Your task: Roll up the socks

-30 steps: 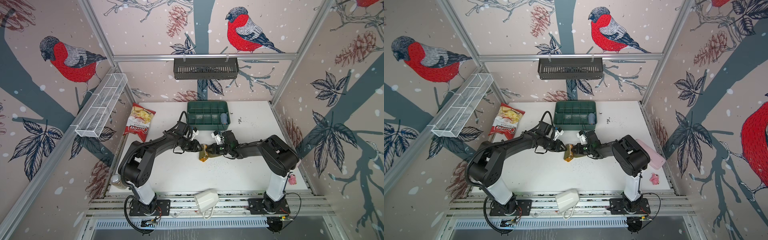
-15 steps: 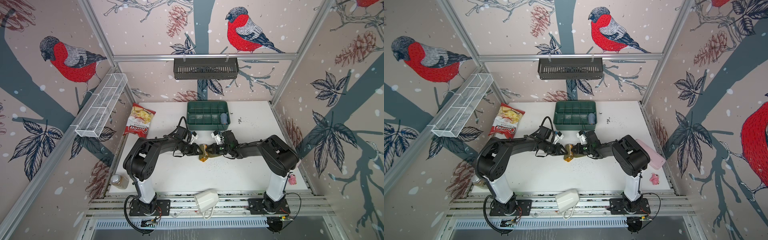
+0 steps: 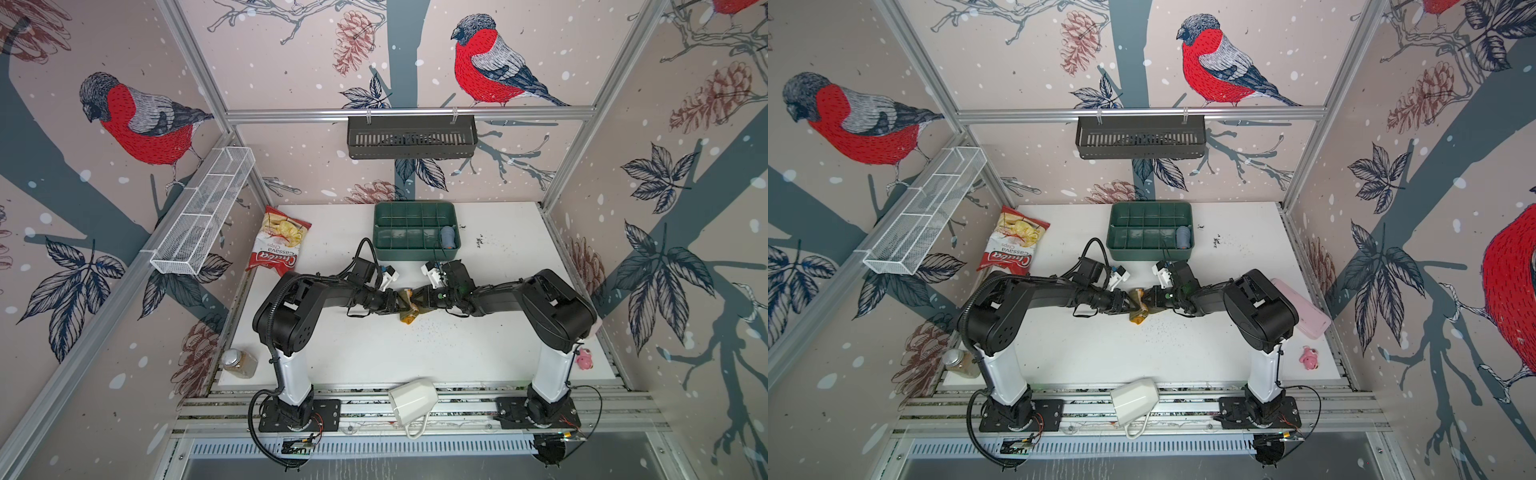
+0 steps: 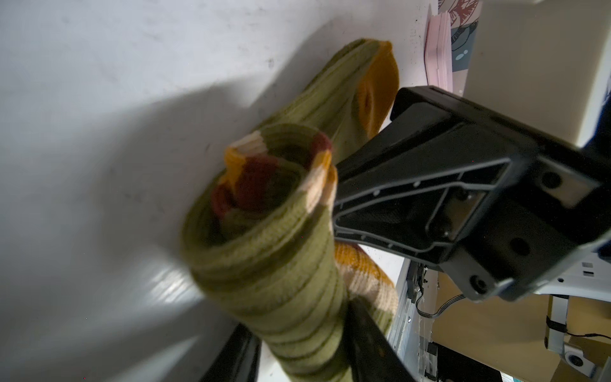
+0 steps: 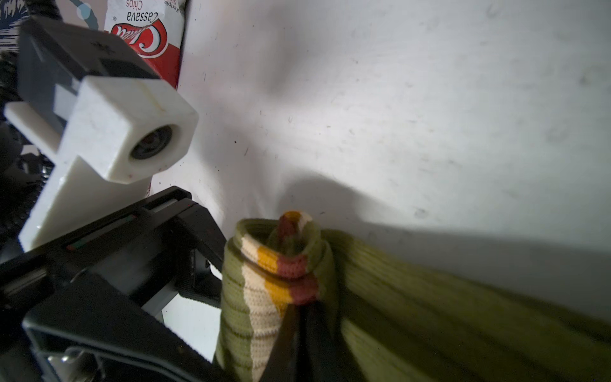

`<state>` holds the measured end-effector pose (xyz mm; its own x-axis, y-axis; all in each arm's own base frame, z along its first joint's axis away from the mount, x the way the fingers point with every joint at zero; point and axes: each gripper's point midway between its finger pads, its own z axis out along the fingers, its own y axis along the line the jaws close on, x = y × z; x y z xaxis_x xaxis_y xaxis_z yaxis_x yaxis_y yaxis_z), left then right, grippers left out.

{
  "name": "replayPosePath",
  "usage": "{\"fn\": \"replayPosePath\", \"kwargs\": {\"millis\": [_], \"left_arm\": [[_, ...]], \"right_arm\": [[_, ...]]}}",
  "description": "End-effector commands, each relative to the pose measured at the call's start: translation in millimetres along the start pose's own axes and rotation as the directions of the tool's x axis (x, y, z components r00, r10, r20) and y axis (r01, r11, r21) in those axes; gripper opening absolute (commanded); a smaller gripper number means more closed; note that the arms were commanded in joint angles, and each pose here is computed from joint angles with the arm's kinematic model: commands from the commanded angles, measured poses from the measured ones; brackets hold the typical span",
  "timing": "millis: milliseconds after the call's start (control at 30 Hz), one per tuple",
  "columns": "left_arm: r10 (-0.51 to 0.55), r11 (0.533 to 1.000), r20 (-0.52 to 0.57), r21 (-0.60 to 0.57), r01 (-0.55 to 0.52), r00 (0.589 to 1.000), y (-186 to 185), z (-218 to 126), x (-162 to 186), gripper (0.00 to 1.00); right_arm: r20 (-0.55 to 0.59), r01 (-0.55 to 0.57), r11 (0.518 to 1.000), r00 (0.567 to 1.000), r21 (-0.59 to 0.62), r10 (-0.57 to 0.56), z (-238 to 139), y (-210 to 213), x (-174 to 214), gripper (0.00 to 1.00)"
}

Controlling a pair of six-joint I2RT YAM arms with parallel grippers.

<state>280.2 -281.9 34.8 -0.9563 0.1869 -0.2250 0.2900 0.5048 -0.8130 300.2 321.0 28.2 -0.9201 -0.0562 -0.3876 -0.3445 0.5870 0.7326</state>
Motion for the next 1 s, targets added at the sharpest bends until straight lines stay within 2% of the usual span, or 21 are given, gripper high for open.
{"fn": "replayPosePath", "kwargs": {"millis": [0, 100, 200, 300, 433, 600, 800, 967], "left_arm": [[-0.002, 1.000, 0.015, 0.022, 0.001, 1.000, 0, 3, -5, 0.43], [-0.011, 1.000, 0.013, 0.024, 0.010, 1.000, 2, 5, -5, 0.37], [-0.011, 1.000, 0.010, 0.009, 0.011, 1.000, 4, 5, -6, 0.24], [-0.014, 0.999, -0.013, -0.046, 0.013, 1.000, 12, 4, -4, 0.14], [-0.011, 0.990, -0.051, -0.141, 0.003, 0.999, 22, 0, -2, 0.06], [-0.007, 0.956, -0.093, -0.294, -0.021, 0.996, 35, -13, -3, 0.05], [-0.015, 0.903, -0.158, -0.427, -0.055, 0.987, 48, -25, 2, 0.05], [-0.034, 0.831, -0.240, -0.547, -0.106, 0.970, 60, -29, 8, 0.05]], "right_arm": [[-0.059, -0.064, 0.991, 0.996, 0.118, 0.071, 2, -26, 23, 0.10], [-0.064, -0.063, 0.992, 0.995, 0.114, 0.070, 4, -23, 25, 0.10], [-0.065, -0.064, 0.992, 0.995, 0.110, 0.071, 5, -23, 25, 0.10], [-0.065, -0.063, 0.992, 0.995, 0.107, 0.070, 5, -21, 24, 0.10], [-0.063, -0.059, 0.993, 0.996, 0.104, 0.066, 5, -20, 23, 0.10], [-0.058, -0.056, 0.994, 0.996, 0.094, 0.062, 4, -18, 21, 0.13], [-0.007, -0.051, 0.995, 0.999, 0.088, 0.051, -12, -17, 5, 0.26], [0.028, -0.047, 0.994, 0.999, 0.095, 0.045, -24, -21, -5, 0.29]]}}
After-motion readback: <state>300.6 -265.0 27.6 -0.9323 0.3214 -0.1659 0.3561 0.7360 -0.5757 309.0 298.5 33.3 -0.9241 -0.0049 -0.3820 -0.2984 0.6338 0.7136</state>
